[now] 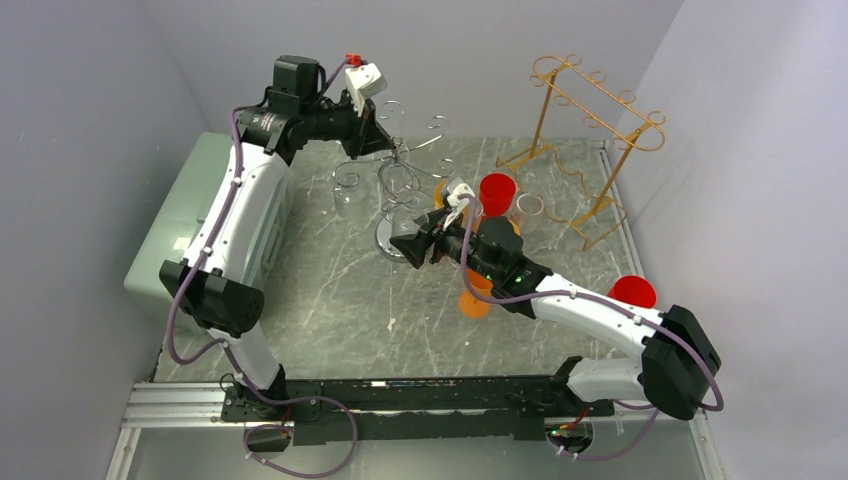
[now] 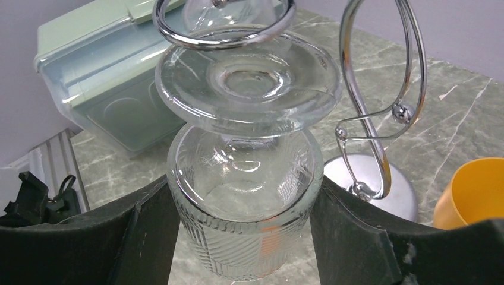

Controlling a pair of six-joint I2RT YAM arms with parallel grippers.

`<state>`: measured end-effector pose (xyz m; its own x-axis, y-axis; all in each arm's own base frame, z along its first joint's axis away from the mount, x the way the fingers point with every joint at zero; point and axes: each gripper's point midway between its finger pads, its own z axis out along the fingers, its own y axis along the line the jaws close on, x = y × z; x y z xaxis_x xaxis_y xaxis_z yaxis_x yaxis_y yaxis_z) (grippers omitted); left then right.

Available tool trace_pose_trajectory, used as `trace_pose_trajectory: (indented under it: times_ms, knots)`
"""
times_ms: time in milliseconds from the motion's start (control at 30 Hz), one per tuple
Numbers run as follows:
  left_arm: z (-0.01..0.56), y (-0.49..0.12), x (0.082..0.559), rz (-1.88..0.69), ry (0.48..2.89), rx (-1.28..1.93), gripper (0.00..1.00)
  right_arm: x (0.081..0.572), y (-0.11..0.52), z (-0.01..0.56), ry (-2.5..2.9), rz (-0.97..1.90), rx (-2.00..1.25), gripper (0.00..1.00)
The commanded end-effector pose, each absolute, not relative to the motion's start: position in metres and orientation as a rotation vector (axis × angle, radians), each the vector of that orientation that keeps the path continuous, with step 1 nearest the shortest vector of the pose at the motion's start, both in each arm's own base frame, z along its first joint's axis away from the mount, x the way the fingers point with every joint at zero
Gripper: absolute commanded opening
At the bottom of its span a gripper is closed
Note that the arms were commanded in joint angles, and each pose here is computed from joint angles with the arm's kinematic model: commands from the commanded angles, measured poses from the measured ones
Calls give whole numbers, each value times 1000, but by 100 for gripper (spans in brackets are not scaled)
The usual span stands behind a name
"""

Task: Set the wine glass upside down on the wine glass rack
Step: Adjust the wine rack at the center of the board.

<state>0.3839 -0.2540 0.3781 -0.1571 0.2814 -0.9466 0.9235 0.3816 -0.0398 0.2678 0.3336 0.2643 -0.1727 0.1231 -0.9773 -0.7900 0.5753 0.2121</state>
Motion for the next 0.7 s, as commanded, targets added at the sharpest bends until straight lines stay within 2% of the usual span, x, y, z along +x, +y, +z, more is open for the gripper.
trace_pose_trajectory:
  times_ms: [0, 367, 667]
  knots:
    - [441, -242, 350, -793, 1524, 1067, 0, 260, 337, 344, 1293, 980, -535, 0]
    - [445, -210, 350, -743, 1557, 1023, 0, 261, 356, 355, 1277, 977, -574, 0]
    - [447, -179, 371, -716, 1561, 994, 0, 265, 356, 352, 1293, 944, -589, 0]
